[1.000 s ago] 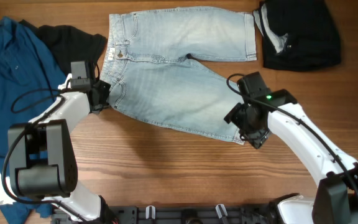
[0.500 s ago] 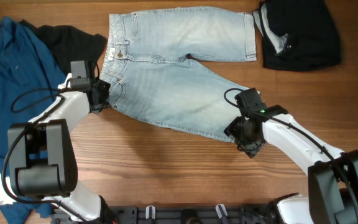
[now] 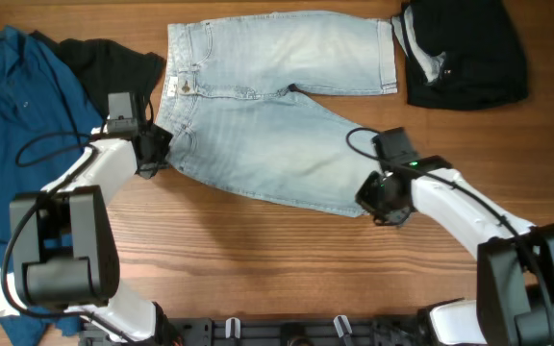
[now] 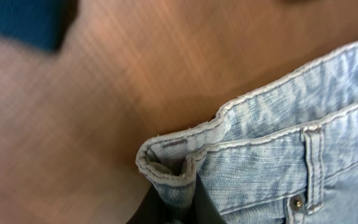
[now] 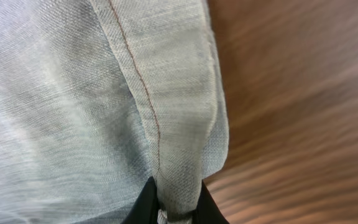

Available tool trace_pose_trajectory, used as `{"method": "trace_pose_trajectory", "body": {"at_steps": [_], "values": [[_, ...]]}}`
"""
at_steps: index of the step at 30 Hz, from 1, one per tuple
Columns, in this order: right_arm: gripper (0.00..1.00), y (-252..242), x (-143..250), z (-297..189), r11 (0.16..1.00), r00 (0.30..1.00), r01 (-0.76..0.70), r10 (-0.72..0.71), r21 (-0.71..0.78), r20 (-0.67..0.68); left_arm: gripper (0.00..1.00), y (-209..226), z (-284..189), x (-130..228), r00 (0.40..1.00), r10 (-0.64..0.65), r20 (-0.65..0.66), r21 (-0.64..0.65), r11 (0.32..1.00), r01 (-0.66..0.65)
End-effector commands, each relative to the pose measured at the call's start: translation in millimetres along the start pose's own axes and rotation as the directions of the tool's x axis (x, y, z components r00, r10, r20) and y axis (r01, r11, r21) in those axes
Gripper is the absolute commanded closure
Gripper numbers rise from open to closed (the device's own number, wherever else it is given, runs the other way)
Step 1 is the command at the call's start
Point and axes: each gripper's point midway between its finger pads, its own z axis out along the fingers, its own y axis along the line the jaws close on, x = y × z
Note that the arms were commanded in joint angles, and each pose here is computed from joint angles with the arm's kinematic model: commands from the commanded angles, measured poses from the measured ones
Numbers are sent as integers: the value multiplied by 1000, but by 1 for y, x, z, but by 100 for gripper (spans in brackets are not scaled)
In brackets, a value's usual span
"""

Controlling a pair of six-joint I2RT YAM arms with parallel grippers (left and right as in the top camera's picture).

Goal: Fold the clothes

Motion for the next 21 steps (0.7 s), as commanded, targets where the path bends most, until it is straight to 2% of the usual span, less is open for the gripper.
{"method": "trace_pose_trajectory", "body": {"at_steps": [1, 6, 11, 16, 21], "values": [[96, 14, -35, -42, 982, 988, 144, -136, -123, 67, 96, 27, -15, 19, 994, 82, -75, -48, 995, -86], [96, 14, -76, -125, 969, 963, 169, -123, -183, 240, 96, 13, -77, 10, 992, 129, 6, 44, 991, -130], [96, 14, -92, -203, 956, 912, 215, -124, -198, 391, 96, 3, -146, 5, 984, 129, 126, 168, 974, -149], [96, 11, -83, -243, 951, 883, 243, -135, -192, 450, 96, 4, -202, 7, 968, 110, 225, 269, 948, -171], [96, 2, -63, -257, 948, 877, 263, -156, -181, 454, 96, 16, -244, 16, 952, 91, 291, 334, 923, -190]]}}
